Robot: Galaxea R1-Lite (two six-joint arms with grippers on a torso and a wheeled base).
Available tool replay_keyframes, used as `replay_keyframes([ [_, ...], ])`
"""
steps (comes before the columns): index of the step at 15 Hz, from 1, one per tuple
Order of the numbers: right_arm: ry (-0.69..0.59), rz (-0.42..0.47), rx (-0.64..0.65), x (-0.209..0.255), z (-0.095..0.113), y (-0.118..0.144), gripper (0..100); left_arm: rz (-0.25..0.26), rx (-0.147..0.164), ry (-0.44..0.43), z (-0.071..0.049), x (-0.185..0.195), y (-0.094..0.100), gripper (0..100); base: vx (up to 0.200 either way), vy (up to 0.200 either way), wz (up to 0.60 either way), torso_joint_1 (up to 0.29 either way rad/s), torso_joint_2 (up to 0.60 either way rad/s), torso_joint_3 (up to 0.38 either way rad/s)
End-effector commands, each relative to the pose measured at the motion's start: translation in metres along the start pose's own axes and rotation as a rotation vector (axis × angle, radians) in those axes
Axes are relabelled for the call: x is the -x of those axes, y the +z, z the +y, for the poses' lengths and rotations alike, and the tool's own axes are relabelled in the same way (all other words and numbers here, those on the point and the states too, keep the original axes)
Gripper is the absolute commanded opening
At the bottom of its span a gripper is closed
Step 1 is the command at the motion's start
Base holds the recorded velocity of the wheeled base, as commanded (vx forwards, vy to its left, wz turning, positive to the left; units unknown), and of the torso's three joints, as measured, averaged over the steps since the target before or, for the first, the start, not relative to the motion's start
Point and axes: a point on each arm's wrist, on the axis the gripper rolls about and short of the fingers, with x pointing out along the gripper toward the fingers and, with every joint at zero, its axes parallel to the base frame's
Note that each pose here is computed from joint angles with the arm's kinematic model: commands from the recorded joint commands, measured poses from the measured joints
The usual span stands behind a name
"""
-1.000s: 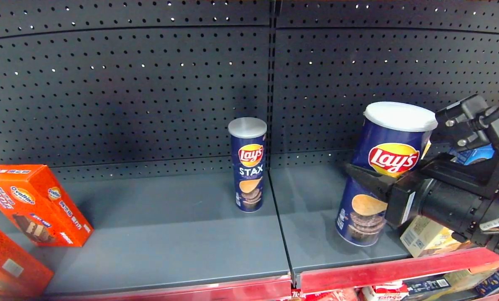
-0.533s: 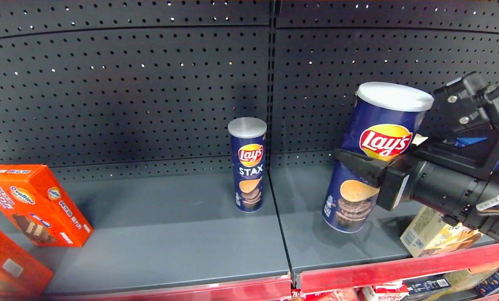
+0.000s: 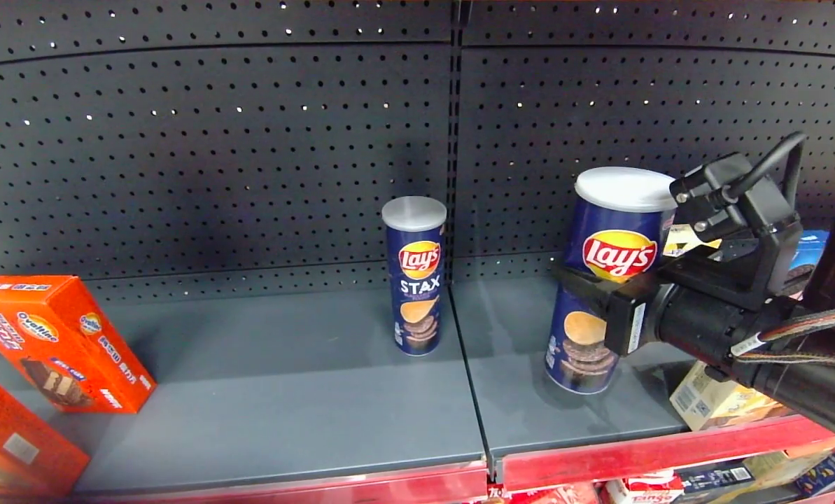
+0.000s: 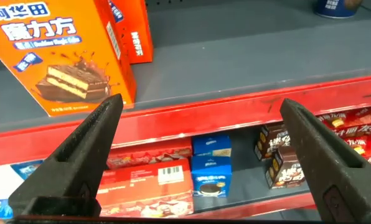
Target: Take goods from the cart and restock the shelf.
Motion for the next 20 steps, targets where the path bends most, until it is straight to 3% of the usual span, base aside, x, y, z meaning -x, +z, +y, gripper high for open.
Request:
replay_keyframes([
  [1,-0.015,0.034,0.019,0.0,-0.004,-0.011,0,0.003,-0.005,0.043,0.001,0.0,0.0,100,0.0,0.0,0.0,0.0,0.0,0.0],
  [2,-0.024,0.049,0.023,0.0,-0.006,-0.015,0,0.004,0.036,0.081,0.002,0.0,0.0,100,0.0,0.0,0.0,0.0,0.0,0.0],
  [3,-0.025,0.049,0.023,0.001,-0.006,-0.016,0,-0.005,0.082,0.051,0.001,0.0,0.001,100,0.0,0.0,0.0,0.0,0.0,0.0],
  [4,-0.026,0.041,0.021,0.001,-0.006,-0.014,0,-0.069,0.029,-0.053,0.0,0.003,0.015,100,0.0,0.0,0.0,0.0,0.0,0.0],
  [5,-0.028,0.025,0.022,0.001,-0.007,-0.009,0,-0.094,0.209,-0.224,0.0,0.001,0.079,100,0.0,0.0,0.0,0.0,0.0,0.0],
  [6,-0.028,0.015,0.022,0.003,-0.007,-0.007,0,0.009,0.244,-0.121,0.002,-0.018,0.085,100,0.0,0.0,0.0,0.0,0.0,0.0],
  [7,-0.029,0.015,0.022,0.003,-0.008,-0.007,0,0.028,0.16,-0.119,0.001,-0.021,0.084,100,0.0,0.0,0.0,0.0,0.0,0.0],
  [8,-0.031,0.002,0.02,0.002,-0.008,-0.003,0,0.055,0.139,-0.173,0.001,-0.026,0.086,100,0.0,0.0,0.0,0.0,0.0,0.0],
  [11,-0.024,-0.011,0.018,0.0,-0.006,0.002,0,0.117,0.155,-0.337,-0.001,-0.038,0.091,100,0.0,0.0,0.0,0.0,0.0,0.0],
  [12,-0.019,-0.012,0.018,0.003,-0.005,0.001,0,0.124,0.158,-0.407,-0.001,-0.047,0.105,100,0.0,0.0,0.0,0.0,0.0,0.0],
  [14,-0.024,-0.023,0.016,0.005,-0.006,0.004,0,0.141,0.11,-0.415,0.001,-0.064,0.12,100,0.0,0.0,0.0,0.0,0.0,0.0],
  [15,-0.027,-0.027,0.013,0.007,-0.007,0.005,0,0.149,0.049,-0.407,0.003,-0.081,0.134,100,0.0,0.0,0.0,0.0,0.0,0.0],
  [17,-0.03,-0.037,0.012,0.01,-0.008,0.007,0,0.173,0.056,-0.493,-0.001,-0.105,0.151,100,0.0,0.0,0.0,0.0,0.0,0.0],
  [19,-0.03,-0.037,0.012,0.013,-0.009,0.009,0,0.152,0.051,-0.6,-0.012,-0.134,0.157,100,0.0,0.0,0.0,0.0,0.0,0.0],
  [20,-0.03,-0.039,0.013,0.014,-0.009,0.009,0,0.152,0.051,-0.603,-0.013,-0.138,0.156,100,0.0,0.0,0.0,0.0,0.0,0.0],
])
